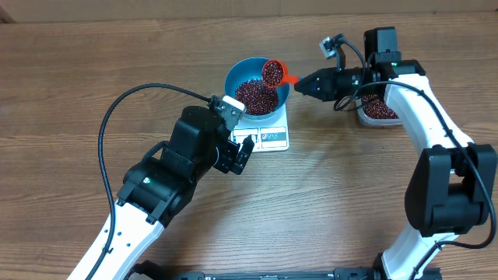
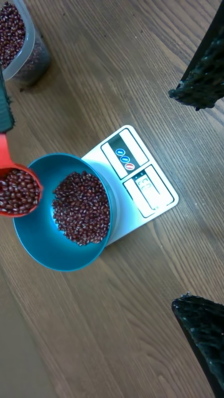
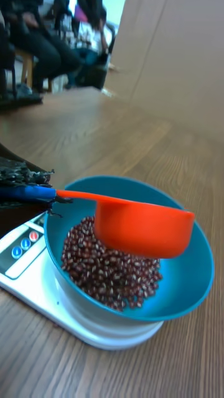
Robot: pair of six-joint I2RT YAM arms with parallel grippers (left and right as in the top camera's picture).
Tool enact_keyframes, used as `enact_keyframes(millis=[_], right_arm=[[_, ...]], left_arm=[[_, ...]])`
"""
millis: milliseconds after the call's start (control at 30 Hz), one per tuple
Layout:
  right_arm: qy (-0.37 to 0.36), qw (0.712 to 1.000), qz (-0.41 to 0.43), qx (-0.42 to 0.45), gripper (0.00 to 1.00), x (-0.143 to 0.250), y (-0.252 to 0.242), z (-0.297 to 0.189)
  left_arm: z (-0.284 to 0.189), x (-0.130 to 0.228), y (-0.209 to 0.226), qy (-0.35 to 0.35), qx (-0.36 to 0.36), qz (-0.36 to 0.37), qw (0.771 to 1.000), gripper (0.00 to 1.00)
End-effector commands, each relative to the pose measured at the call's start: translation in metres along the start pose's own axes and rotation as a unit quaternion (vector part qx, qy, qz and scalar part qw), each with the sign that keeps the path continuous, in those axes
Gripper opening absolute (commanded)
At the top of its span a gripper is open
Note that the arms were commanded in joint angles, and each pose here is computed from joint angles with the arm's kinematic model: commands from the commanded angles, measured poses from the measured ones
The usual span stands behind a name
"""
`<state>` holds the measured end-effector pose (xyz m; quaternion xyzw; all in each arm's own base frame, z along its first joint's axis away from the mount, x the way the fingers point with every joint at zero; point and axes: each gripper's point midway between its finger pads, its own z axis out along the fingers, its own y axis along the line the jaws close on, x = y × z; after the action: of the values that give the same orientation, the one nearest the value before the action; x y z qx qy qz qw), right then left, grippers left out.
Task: Scoop item into bowl and weigh 150g on scale
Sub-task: 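Tip the red scoop to pour beans into the teal bowl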
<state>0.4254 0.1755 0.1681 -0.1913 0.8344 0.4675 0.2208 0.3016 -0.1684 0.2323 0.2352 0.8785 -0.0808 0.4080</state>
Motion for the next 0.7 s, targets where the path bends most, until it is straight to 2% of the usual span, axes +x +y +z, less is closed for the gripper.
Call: enact_keyframes(millis=[0, 433, 667], right_arm=[[0.004, 0.999, -0.025, 0.038, 0.04, -0.007, -0.002, 0.006], [0.013, 0.981, -0.103, 0.166, 0.04, -0.021, 0.011, 0.014], [0.040, 0.952, -0.198, 0.230, 0.04, -0.020, 0.018, 0.023]], left_arm=[[0.001, 0.002, 0.001, 0.002, -0.001, 0.008, 1.000, 1.00], [0.001, 0.002, 0.001, 0.002, -0.001, 0.008, 1.000, 1.00], [0.001, 0.002, 0.001, 0.002, -0.001, 0.008, 1.000, 1.00]])
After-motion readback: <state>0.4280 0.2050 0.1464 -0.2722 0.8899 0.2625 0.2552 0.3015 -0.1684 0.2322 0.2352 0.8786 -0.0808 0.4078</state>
